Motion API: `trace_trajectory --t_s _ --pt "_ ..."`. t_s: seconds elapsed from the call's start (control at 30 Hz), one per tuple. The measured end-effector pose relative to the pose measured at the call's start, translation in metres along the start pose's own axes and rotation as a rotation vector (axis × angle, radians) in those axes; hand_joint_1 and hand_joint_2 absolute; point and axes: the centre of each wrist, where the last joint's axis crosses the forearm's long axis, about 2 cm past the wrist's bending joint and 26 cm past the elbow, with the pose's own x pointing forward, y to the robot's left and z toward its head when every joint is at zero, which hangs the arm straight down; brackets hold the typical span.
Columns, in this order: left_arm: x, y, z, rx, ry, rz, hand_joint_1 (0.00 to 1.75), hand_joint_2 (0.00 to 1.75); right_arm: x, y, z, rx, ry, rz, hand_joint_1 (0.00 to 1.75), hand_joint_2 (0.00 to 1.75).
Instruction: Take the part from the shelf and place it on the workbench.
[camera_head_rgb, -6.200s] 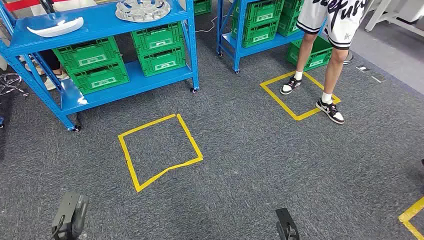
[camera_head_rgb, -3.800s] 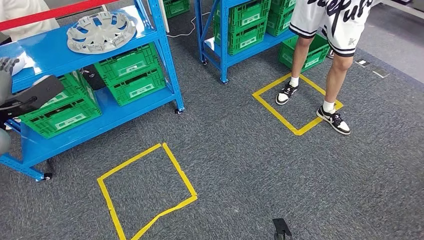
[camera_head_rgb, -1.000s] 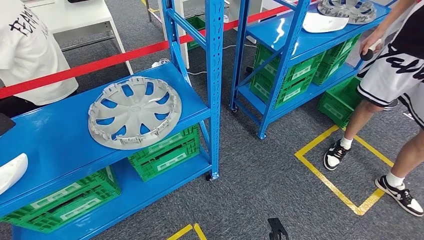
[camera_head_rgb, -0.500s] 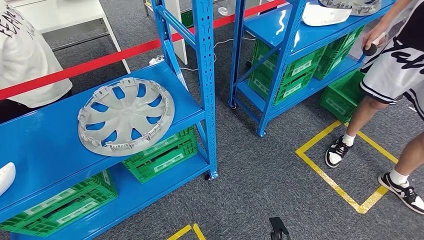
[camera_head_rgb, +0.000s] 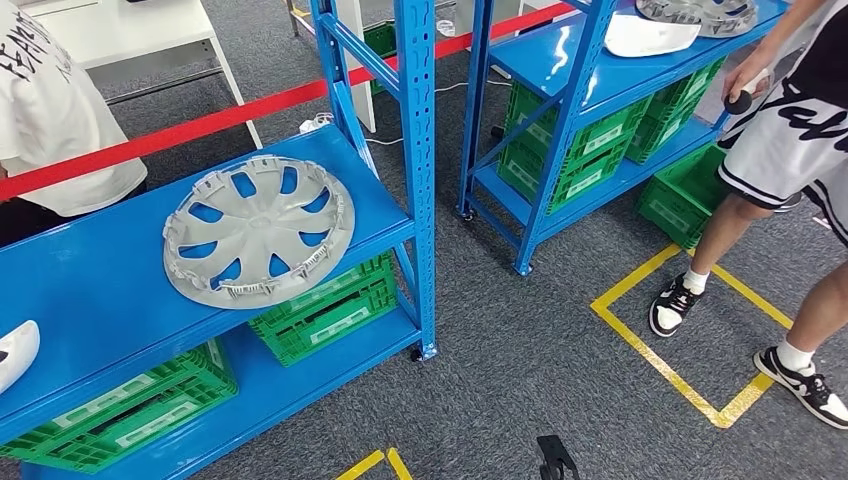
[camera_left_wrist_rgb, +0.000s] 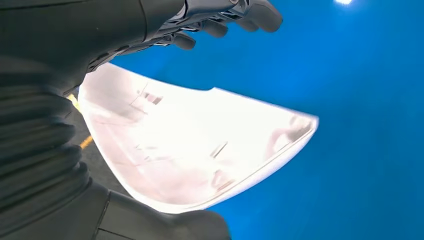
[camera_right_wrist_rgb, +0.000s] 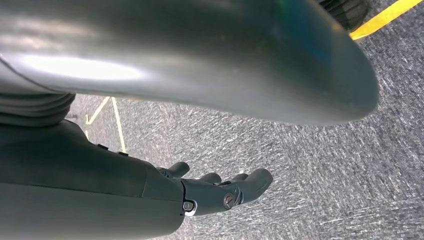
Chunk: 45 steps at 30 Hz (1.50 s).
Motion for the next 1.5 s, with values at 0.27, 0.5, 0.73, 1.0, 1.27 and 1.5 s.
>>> trace_trajectory --t_s 0.27,0.5,0.73,1.0,1.27,1.5 --pt "-0.011 -0.019 -0.004 -0.072 0.036 -0.052 0.00 1.75 0.000 0.000 0.000 -0.003 0.006 -0.001 0.00 0.00" --pt "-0.014 -0.031 -0.006 -0.102 0.054 -0.079 0.00 1.75 0.000 0.000 0.000 -0.004 0.005 -0.001 0.00 0.00" --pt "-0.015 -0.045 -0.009 -0.012 0.085 -0.159 1.75 1.75 0.000 0.000 0.000 -0.006 0.001 -0.008 0.00 0.00" --pt "-0.007 -0.063 -0.012 0.057 0.070 -0.243 1.75 1.75 0.001 0.000 0.000 -0.013 0.003 -0.011 0.00 0.00" --pt "-0.002 -0.069 -0.013 0.071 0.047 -0.262 1.75 1.75 0.001 0.000 0.000 -0.013 0.002 -0.012 0.00 0.00" --pt "0.001 -0.071 -0.013 0.070 0.035 -0.273 1.75 1.75 0.001 0.000 0.000 -0.012 0.005 -0.010 0.00 0.00"
